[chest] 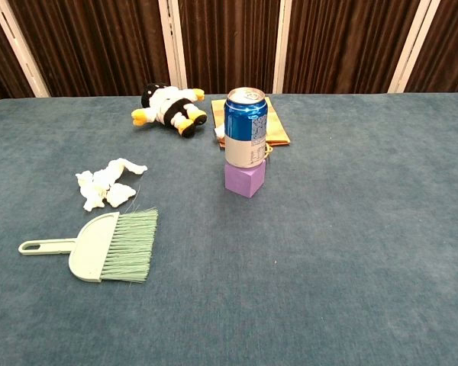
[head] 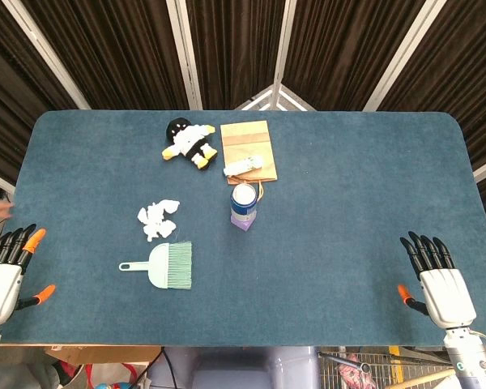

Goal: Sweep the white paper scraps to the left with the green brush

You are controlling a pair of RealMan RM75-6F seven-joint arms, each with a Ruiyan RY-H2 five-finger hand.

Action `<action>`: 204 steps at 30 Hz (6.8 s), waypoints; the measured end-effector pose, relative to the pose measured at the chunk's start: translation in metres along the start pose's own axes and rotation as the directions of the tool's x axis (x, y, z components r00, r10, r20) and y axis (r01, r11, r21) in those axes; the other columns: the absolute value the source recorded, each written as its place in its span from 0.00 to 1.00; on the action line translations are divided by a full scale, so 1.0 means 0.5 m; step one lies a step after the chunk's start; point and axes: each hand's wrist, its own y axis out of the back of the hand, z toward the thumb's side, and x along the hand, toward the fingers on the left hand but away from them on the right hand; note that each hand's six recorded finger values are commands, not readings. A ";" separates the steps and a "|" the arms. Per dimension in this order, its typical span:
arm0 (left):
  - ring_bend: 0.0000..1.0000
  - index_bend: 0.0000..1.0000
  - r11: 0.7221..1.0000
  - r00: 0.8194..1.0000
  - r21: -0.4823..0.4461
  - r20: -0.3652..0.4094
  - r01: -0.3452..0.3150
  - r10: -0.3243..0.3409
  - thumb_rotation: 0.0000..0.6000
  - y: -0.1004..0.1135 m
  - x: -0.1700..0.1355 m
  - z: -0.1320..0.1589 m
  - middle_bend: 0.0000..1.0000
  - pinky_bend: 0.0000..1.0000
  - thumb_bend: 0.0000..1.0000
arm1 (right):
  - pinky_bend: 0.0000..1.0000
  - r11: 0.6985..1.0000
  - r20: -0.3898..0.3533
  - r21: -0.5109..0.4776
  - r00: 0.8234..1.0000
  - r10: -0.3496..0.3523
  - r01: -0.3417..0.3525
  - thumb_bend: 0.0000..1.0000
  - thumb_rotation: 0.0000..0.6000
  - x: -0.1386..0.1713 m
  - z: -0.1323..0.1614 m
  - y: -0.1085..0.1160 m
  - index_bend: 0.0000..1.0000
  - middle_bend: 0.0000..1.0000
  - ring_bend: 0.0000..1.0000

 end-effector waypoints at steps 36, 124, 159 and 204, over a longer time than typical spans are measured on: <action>1.00 0.46 0.941 0.941 0.057 -0.083 0.332 -0.327 1.00 -0.196 0.159 0.156 1.00 1.00 0.35 | 0.01 1.000 0.001 -0.024 1.000 0.010 -0.010 0.32 1.00 0.000 0.001 0.000 0.00 0.00 0.00; 1.00 0.78 0.970 0.975 0.176 -0.172 0.167 -0.137 1.00 -0.038 0.380 0.094 1.00 1.00 0.71 | 0.01 0.998 0.035 -0.054 0.999 0.033 -0.031 0.32 1.00 -0.001 -0.007 -0.002 0.00 0.00 0.00; 1.00 0.78 0.959 0.898 0.243 -0.440 0.149 -0.029 1.00 0.043 0.268 -0.239 1.00 1.00 0.71 | 0.01 0.999 0.044 -0.032 0.999 0.028 -0.027 0.32 1.00 0.005 -0.004 -0.002 0.00 0.00 0.00; 0.00 0.00 0.990 0.990 0.009 0.020 0.140 -0.140 1.00 -0.057 0.087 0.106 0.00 0.16 0.08 | 0.01 0.999 0.056 -0.018 0.998 0.034 -0.033 0.32 1.00 0.006 -0.014 0.001 0.00 0.00 0.00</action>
